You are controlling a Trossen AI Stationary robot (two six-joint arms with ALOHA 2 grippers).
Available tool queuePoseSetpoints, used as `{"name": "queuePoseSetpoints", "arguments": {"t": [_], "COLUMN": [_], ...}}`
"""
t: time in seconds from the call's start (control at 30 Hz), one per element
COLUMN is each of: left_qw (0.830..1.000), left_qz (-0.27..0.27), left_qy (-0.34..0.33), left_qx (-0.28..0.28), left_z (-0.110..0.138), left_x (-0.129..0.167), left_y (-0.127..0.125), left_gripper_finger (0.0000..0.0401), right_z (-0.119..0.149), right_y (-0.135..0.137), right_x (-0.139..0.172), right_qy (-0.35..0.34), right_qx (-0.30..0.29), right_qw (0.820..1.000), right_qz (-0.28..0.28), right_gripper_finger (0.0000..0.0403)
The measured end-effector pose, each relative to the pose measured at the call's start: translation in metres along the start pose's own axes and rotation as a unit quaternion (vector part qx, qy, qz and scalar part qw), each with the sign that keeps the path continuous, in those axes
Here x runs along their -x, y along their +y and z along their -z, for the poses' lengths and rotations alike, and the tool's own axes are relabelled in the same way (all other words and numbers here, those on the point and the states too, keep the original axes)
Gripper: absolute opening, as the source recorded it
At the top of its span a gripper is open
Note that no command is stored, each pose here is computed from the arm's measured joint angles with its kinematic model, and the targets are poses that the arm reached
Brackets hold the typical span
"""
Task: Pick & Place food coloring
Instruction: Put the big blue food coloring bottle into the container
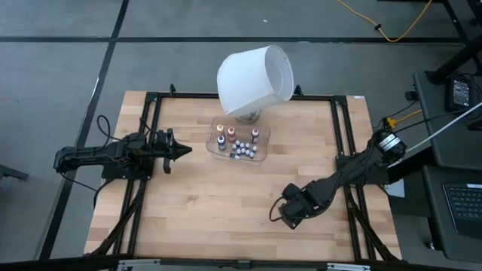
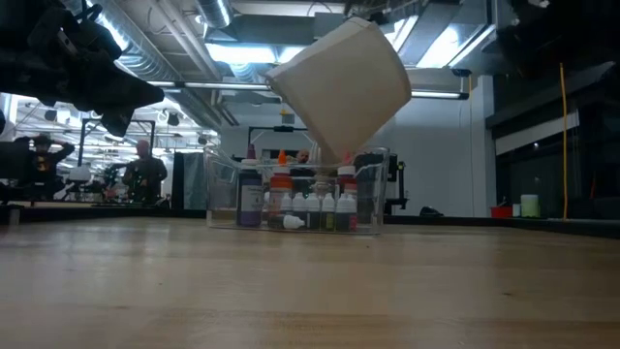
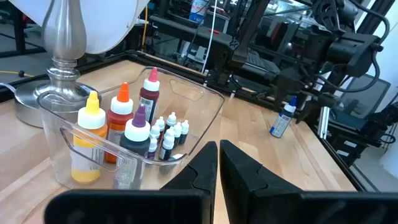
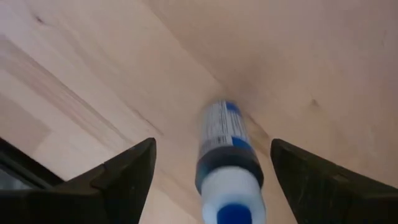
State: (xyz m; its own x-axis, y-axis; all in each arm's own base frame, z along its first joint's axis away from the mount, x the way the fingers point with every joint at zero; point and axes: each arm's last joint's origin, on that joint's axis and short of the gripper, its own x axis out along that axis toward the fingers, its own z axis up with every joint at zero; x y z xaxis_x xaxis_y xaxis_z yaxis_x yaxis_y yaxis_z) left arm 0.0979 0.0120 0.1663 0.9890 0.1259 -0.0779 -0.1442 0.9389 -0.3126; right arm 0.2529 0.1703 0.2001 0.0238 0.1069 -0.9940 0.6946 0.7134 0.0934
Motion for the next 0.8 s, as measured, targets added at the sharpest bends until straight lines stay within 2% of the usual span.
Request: {"name": "queuePoseSetpoints", "arguments": {"t": [0.17, 0.43, 0.6, 0.8], "left_qw": [1.000, 1.000, 1.000, 1.000], "left_qz": [0.000, 0.000, 0.000, 0.000], "left_qy": [0.000, 0.000, 0.000, 0.000], "left_qx": [0.000, 0.000, 0.000, 0.000], "left_z": [0.0000, 0.0000, 0.0000, 0.0000], "left_x": [0.0000, 0.0000, 0.0000, 0.0000], "left_y": [0.0000, 0.0000, 0.0000, 0.0000], "left_gripper_finger": [0.0015, 0.0015, 0.0015, 0.0015], "right_z": [0.0023, 0.0033, 0.0034, 0.0008], "right_y": [-0.0022, -0.0051, -0.0050, -0.0033], "right_x": [0.0001, 0.0003, 0.0003, 0.0022], "right_qy": [0.033, 0.037, 0.040, 0.063], "right_qx": [-0.027, -0.053, -0.055, -0.060], "right_qw": [0.999, 0.998, 0.997, 0.996], "right_qz": [0.008, 0.023, 0.023, 0.010], "right_gripper_finger": [0.0316, 0.0304, 0.0249, 0.0153]}}
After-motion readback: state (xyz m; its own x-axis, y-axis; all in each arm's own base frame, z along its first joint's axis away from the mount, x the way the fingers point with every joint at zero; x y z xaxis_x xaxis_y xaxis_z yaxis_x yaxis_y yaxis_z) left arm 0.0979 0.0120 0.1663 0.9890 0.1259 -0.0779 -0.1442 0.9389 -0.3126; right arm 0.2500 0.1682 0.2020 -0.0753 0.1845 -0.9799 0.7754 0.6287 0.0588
